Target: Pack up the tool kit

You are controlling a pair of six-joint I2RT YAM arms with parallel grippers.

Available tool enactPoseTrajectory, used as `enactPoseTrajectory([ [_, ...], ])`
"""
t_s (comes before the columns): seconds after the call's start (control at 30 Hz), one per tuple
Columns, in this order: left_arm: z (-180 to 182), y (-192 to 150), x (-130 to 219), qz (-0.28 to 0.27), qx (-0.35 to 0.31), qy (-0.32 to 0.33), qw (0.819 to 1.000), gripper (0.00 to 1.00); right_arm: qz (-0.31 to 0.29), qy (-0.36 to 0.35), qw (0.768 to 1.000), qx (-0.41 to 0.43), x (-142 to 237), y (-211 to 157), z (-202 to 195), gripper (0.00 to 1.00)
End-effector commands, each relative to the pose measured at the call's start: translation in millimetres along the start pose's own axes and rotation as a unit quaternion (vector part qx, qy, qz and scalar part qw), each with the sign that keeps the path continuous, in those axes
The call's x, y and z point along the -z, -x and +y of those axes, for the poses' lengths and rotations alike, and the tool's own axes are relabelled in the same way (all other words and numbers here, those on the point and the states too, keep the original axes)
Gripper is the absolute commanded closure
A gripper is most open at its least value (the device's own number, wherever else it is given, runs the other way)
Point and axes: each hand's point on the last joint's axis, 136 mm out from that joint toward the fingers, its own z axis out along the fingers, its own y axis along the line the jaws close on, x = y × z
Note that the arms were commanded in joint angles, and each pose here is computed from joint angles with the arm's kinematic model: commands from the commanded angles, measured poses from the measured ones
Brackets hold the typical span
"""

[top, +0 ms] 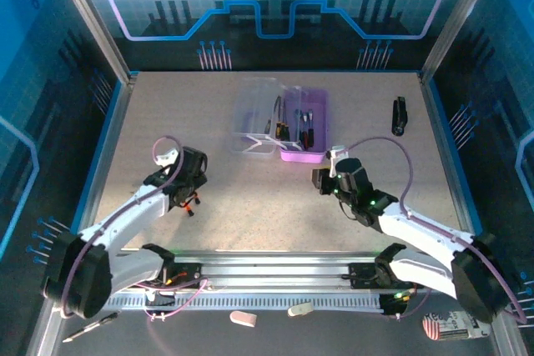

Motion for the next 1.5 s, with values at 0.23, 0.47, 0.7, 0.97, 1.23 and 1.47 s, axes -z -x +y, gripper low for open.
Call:
enactPoseTrajectory([
  [0.23,3,-5,-26,0.086,-0.077,0.094,0.989,0.48,-0.067,0.003,0.997,-0.023,0,27,0,0.48],
  [0.47,3,-17,-44,0.121,-0.097,0.104,0.982,0.40,-0.047,0.006,0.999,-0.028,-9,20,3,0.38],
  [0.7,12,-23,-52,0.141,-0.090,0.115,0.979,0.42,-0.037,0.016,0.999,-0.029,-15,17,7,0.35],
  [0.97,7,-30,-61,0.156,-0.091,0.097,0.979,0.51,-0.035,0.018,0.999,-0.032,-16,17,8,0.35],
  [1.23,3,-27,-59,0.151,-0.098,0.087,0.980,0.67,-0.036,0.021,0.999,-0.032,-15,18,9,0.36],
  [1.47,-6,-33,-58,0.156,-0.097,0.046,0.982,0.74,-0.029,0.038,0.998,-0.033,-16,17,16,0.44],
])
